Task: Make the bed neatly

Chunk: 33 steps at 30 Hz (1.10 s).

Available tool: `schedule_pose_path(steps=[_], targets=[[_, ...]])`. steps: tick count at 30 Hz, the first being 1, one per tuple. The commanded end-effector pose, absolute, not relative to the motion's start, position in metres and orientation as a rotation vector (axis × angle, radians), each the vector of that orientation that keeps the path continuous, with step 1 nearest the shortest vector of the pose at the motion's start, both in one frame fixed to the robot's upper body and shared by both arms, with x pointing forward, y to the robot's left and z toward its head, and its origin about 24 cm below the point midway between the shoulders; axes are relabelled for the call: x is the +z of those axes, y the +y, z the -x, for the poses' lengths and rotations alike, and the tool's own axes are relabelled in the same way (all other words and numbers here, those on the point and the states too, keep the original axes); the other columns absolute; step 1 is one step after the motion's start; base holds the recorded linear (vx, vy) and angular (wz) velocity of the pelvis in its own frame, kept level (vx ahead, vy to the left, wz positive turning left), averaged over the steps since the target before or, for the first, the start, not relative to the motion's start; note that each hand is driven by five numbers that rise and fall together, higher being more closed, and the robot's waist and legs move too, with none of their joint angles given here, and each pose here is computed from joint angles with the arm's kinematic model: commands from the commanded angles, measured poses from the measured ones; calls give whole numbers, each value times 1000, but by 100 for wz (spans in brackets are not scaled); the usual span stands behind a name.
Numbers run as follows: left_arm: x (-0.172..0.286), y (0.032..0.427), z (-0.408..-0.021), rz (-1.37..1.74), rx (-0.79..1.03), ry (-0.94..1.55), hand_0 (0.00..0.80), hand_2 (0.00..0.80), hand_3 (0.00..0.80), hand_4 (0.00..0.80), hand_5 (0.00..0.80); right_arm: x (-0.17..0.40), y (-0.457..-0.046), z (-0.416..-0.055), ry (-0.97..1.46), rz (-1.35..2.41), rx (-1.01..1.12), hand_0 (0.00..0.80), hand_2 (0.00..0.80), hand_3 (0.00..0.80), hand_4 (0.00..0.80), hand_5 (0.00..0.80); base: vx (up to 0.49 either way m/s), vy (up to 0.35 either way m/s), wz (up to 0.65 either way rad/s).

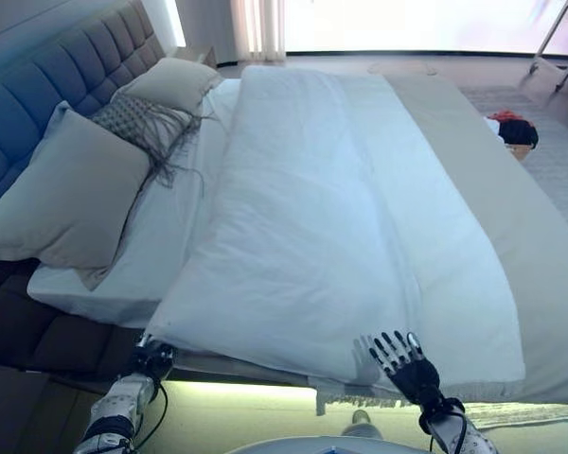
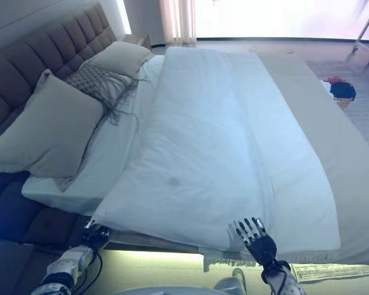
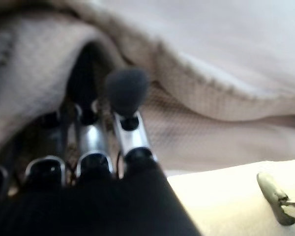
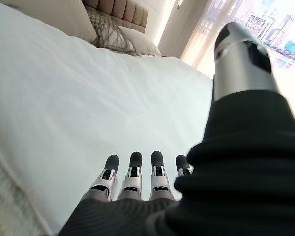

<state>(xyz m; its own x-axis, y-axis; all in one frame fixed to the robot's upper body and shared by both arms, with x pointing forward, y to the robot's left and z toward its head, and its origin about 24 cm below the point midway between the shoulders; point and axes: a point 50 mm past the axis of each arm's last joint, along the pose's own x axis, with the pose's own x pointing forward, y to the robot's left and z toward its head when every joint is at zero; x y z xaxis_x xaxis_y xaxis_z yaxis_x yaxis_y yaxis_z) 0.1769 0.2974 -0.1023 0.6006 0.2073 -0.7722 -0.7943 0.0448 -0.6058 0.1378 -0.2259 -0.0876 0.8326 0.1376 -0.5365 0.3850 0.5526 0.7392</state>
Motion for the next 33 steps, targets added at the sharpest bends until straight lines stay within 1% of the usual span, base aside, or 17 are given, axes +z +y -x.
schedule_pose_path(steps=[1, 3, 7, 10, 18, 22, 26, 27, 28, 30, 33], targets=[[28, 475, -137, 1106, 1164, -157, 800, 800, 800, 800, 800, -71, -236, -145, 505, -966, -115, 0, 0, 0, 0, 0, 43, 65, -1], [44, 487, -132, 1077, 1173, -180, 800, 800, 800, 800, 800, -69, -237, -147, 507, -958, -117, 0, 0, 0, 0, 0, 50, 75, -1], [70, 498, -135, 1008, 1143, -210, 800, 800, 800, 800, 800, -66, -237, -150, 503, -952, -116, 0, 0, 0, 0, 0, 33, 52, -2], [79, 503, -133, 972, 1146, -207, 800, 800, 800, 800, 800, -67, -236, -151, 502, -958, -124, 0, 0, 0, 0, 0, 18, 20, -2], [100, 522, -106, 926, 1327, -296, 800, 800, 800, 800, 800, -68, -234, -148, 504, -963, -139, 0, 0, 0, 0, 0, 4, -2, 0], [91, 518, -106, 944, 1341, -239, 800, 800, 800, 800, 800, -68, -234, -148, 500, -973, -145, 0, 0, 0, 0, 0, 0, -16, 0], [56, 503, -104, 962, 1319, -128, 800, 800, 800, 800, 800, -68, -233, -146, 494, -974, -147, 0, 0, 0, 0, 0, -1, -16, 1], [46, 497, -105, 955, 1300, -69, 722, 722, 722, 722, 722, -68, -233, -146, 491, -972, -150, 0, 0, 0, 0, 0, 0, 0, 0], [37, 492, -104, 939, 1291, -23, 0, 0, 0, 0, 0, -67, -233, -146, 489, -971, -151, 0, 0, 0, 0, 0, 0, 0, 0], [20, 482, -103, 928, 1254, 76, 0, 0, 0, 0, 0, -67, -234, -146, 481, -969, -154, 0, 0, 0, 0, 0, 0, 0, 0], [7, 473, -103, 939, 1209, 115, 0, 0, 0, 0, 0, -65, -235, -146, 471, -972, -149, 0, 0, 0, 0, 0, -8, -11, 1]])
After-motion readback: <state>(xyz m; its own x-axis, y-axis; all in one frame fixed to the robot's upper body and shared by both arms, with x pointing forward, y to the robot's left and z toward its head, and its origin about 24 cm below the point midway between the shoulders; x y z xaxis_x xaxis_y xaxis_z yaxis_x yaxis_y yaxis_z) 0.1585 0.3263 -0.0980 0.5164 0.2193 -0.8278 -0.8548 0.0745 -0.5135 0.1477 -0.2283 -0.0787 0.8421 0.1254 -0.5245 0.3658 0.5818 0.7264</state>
